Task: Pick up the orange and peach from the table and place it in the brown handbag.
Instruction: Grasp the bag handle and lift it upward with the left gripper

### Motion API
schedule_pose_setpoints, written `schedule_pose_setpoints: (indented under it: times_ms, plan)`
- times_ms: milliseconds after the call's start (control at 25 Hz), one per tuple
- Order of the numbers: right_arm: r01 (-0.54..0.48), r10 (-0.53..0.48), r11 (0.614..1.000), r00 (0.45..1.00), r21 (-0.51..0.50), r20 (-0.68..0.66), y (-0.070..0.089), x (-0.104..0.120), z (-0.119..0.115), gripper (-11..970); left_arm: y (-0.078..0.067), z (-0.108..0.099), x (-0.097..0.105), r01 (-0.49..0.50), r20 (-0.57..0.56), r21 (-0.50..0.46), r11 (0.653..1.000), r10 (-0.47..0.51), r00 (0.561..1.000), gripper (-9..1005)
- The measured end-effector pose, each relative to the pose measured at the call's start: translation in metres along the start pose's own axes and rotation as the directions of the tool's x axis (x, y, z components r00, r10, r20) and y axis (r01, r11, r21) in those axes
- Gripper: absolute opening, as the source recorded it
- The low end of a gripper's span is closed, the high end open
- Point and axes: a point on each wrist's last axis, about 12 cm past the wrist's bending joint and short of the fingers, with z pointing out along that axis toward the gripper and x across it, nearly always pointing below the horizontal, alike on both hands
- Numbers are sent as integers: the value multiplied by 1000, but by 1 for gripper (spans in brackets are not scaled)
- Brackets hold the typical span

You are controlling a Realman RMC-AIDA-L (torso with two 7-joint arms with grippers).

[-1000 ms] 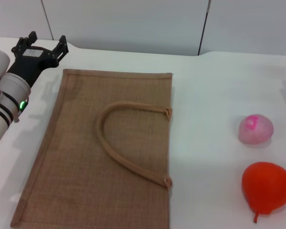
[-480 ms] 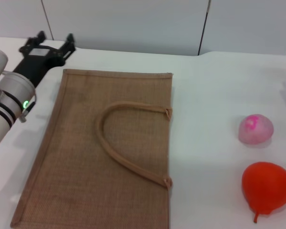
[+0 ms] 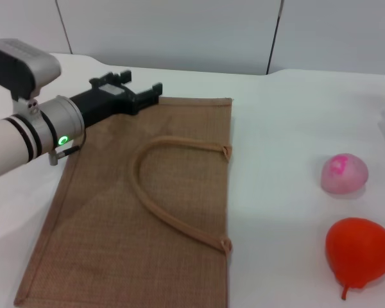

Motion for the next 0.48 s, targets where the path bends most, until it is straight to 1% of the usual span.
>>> schedule_pose_setpoints:
  times_ms: [40,120,280,480]
  plan:
    - [0,0,1000,1000,0,0,0,0,0,769,0,0,0,0,0,0,1000,0,1000,832]
    - [0,0,1000,1000,0,0,0,0,0,769,0,2,-3,2,-59,18,1000,-1,998,831]
    - [-1,1,1000,1000,0,-1,0,1,0,770,1,3,-6,-14,-137,39,999,19,990,831]
    - [-1,1,1000,1000,1,-2,0,1,0,770,3,3,-15,-82,-220,60,995,94,971,830]
